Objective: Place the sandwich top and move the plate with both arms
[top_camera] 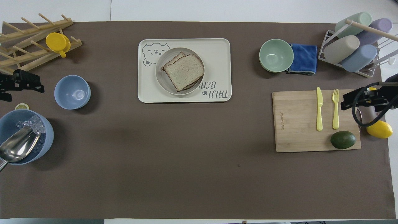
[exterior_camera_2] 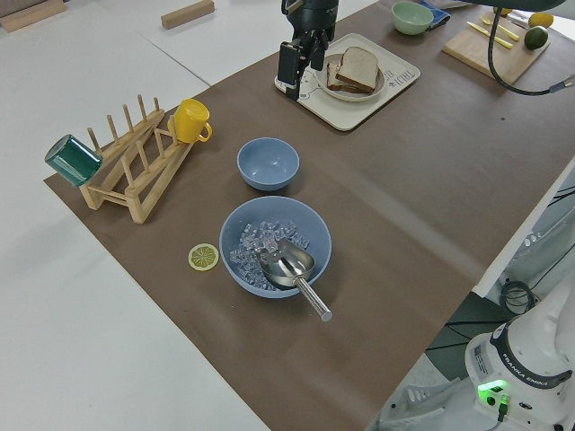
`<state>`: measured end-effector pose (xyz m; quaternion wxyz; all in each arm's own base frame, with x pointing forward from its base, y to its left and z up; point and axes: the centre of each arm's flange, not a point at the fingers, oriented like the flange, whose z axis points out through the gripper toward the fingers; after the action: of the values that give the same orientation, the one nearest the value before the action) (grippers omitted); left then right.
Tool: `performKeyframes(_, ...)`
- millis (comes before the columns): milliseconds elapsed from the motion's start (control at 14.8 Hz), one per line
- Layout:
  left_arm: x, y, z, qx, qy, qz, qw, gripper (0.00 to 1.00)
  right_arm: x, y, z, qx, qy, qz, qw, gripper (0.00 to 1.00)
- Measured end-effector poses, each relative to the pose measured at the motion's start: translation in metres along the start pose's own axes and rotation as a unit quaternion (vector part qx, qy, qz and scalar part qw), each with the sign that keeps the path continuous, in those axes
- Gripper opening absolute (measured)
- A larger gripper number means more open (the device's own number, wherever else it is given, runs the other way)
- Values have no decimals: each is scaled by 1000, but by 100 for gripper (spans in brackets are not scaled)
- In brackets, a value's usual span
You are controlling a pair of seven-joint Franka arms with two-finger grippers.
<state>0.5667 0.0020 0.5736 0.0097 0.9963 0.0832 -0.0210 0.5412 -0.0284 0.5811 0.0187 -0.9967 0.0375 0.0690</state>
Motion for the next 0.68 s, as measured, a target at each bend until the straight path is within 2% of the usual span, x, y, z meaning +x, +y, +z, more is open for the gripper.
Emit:
performKeyframes(270,-15,20,-1,1,-9,20,1000,100,0,0,0,0,0,0,1000,100)
performKeyframes(676,-23,21,4,6,-35,26,999,100,0,0,0,0,0,0,1000,100)
